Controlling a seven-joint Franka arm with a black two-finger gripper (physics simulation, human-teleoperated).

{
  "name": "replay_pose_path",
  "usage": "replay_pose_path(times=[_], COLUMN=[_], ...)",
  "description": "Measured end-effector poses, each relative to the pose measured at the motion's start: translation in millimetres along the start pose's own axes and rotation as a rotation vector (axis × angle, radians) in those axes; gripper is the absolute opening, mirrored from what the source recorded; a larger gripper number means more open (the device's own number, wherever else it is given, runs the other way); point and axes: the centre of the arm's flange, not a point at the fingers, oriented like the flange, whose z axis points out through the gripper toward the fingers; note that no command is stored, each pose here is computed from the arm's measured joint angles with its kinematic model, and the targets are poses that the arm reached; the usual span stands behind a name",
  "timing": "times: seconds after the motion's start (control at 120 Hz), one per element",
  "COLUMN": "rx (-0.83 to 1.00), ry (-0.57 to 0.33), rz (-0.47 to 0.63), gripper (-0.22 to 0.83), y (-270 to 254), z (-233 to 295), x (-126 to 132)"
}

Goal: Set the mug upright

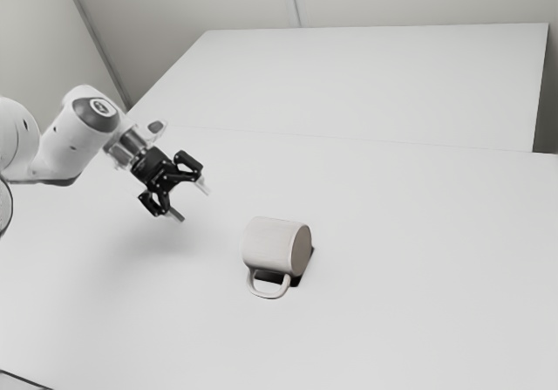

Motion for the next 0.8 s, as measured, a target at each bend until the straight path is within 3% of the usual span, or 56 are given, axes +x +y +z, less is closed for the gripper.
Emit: replay_pose_path(times=[0.275, 0.8], rx=[-0.166, -0.356], ry=[-0.036, -0.130], rz=[-0.047, -0.104], gripper=[0.62, 0.61], y=[-1, 44], z=[49, 122], x=[21, 15])
